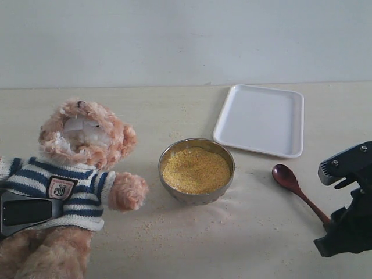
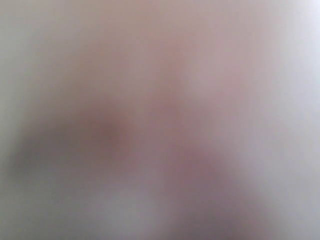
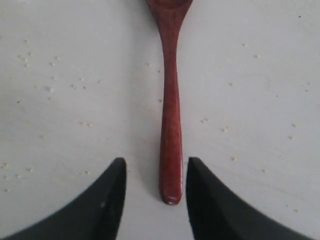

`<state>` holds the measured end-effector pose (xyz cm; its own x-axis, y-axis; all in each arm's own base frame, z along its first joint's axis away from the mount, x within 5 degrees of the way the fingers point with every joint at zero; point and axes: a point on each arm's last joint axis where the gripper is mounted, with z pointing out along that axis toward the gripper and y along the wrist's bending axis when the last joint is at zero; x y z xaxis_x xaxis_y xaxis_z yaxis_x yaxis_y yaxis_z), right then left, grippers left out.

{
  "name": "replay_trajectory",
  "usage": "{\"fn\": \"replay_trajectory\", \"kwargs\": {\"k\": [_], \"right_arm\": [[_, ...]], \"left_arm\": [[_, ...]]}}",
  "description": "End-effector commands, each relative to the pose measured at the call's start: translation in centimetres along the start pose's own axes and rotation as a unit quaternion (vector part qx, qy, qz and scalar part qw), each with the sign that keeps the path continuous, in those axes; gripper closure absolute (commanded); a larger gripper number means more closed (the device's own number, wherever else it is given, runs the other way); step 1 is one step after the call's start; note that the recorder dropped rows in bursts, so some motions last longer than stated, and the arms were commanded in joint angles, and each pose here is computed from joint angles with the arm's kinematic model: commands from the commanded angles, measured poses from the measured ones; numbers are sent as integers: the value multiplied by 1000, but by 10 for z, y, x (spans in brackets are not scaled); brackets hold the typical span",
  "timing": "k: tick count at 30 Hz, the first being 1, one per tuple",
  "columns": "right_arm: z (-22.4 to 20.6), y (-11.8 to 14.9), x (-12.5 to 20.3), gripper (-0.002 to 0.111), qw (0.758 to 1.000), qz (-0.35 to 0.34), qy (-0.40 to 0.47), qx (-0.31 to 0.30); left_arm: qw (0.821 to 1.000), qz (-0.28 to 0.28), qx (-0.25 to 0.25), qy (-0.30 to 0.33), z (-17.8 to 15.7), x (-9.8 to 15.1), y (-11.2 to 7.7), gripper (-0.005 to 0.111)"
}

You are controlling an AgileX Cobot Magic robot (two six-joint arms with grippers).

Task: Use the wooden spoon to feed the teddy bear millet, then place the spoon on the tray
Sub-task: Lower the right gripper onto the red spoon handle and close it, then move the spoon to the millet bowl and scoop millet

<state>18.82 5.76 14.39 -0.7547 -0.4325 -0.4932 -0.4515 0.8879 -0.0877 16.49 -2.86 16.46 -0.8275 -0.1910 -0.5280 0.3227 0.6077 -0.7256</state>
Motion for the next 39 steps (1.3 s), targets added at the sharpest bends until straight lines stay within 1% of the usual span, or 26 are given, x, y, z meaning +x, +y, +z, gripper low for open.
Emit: {"fn": "replay_trajectory", "kwargs": {"k": [1,6,14,22,23,24,26,28,29,33,37,39], "right_arm": [[-1,-1,-3,54,1000,-12,-8,5],[6,-2,-4,55,999,-32,-11,9],[26,-3,-4,55,999,-32,-16,12],[45,-2,4,56,1000,-13,12,7],[46,-2,5,59,1000,-10,15,6],[47,-2,6,66,1000,-2,19,5],[47,-1,7,82,1000,15,24,5],[47,-1,7,102,999,17,28,4],[46,-1,8,108,999,17,29,3],[38,-2,4,104,1000,17,20,4],[18,-3,-4,104,1000,11,-15,10],[6,-3,-6,104,1000,-5,-27,12]], "left_arm": [[1000,1,9,-9,-1,-1,-2,102],[1000,1,9,-9,-1,-1,-2,102],[1000,1,9,-9,-1,-1,-2,102],[1000,1,9,-9,-1,-1,-2,102],[1000,1,9,-9,-1,-1,-2,102],[1000,1,9,-9,-1,-1,-2,102],[1000,1,9,-9,-1,-1,-2,102],[1000,1,9,-9,-1,-1,-2,102],[1000,1,9,-9,-1,-1,-2,102],[1000,1,9,-9,-1,-1,-2,102],[1000,1,9,-9,-1,-1,-2,102],[1000,1,9,-9,-1,-1,-2,102]]}}
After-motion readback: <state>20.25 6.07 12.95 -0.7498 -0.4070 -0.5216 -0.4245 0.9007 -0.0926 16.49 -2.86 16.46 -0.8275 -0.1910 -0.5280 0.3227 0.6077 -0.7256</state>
